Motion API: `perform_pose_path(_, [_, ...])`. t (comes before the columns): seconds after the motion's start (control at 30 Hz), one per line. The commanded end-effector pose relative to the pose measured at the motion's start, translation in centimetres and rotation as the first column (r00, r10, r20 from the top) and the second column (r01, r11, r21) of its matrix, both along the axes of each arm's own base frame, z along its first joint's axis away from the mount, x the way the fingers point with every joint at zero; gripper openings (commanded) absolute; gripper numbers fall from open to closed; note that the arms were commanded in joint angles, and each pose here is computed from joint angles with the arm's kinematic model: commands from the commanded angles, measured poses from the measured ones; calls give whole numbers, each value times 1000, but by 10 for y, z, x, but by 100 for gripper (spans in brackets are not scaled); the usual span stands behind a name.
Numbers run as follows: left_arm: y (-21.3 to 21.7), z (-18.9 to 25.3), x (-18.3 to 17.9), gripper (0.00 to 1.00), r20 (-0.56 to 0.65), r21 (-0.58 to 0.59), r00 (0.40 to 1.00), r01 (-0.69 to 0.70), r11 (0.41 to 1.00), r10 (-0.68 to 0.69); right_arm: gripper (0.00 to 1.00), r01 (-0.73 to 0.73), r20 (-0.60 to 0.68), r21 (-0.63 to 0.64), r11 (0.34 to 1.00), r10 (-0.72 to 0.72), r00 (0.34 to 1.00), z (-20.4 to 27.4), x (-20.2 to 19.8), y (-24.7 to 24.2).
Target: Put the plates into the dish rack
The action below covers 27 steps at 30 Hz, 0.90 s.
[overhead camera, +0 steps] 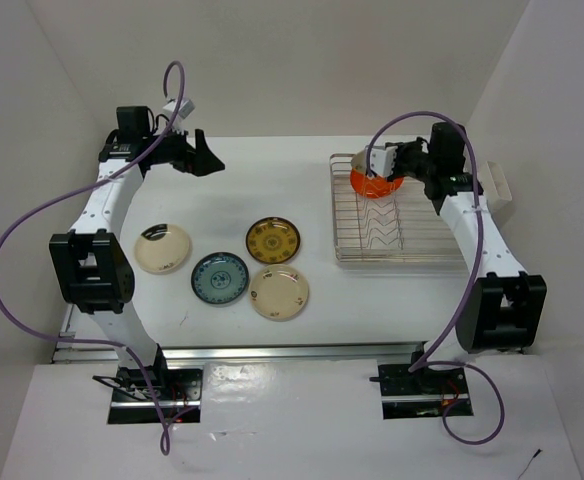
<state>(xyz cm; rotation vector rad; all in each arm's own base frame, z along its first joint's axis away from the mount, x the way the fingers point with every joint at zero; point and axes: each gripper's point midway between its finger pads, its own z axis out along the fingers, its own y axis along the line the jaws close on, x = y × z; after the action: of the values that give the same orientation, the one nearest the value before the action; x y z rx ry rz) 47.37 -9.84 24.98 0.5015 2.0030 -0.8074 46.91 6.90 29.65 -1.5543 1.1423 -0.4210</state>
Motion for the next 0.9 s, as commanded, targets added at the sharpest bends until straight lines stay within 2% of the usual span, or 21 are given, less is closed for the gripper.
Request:
perform_pose_path(0.0, [2,-6,3,100,-10,-6,1000,-9,1000,9,0,-47,76,-7,999,48,996,11,4,2])
perform_pose_path(0.43, [10,-17,0,100,-44,20,999,-31,999,32,0,-41,32,-12,999,41,999,-32,19,-2])
perform_pose_path(0.63, [30,-29,0,100,-96,65,979,-174,983,180,1,-32,-63,11,999,33,997,-66,17,-2])
perform_pose_path(0.73, [52,-36,-1,100,-115,93,947,-289,953,299,28,24,-103,61,998,-17,995,-73,17,-6])
perform_pose_path(0.77, [61,-31,-5,100,-114,91,935,-327,941,336,42,51,-105,82,995,-43,994,-71,19,-8])
perform_pose_path(0.87, [86,-36,-10,100,-113,114,891,-428,897,440,56,133,-146,205,970,-104,984,-46,23,-10])
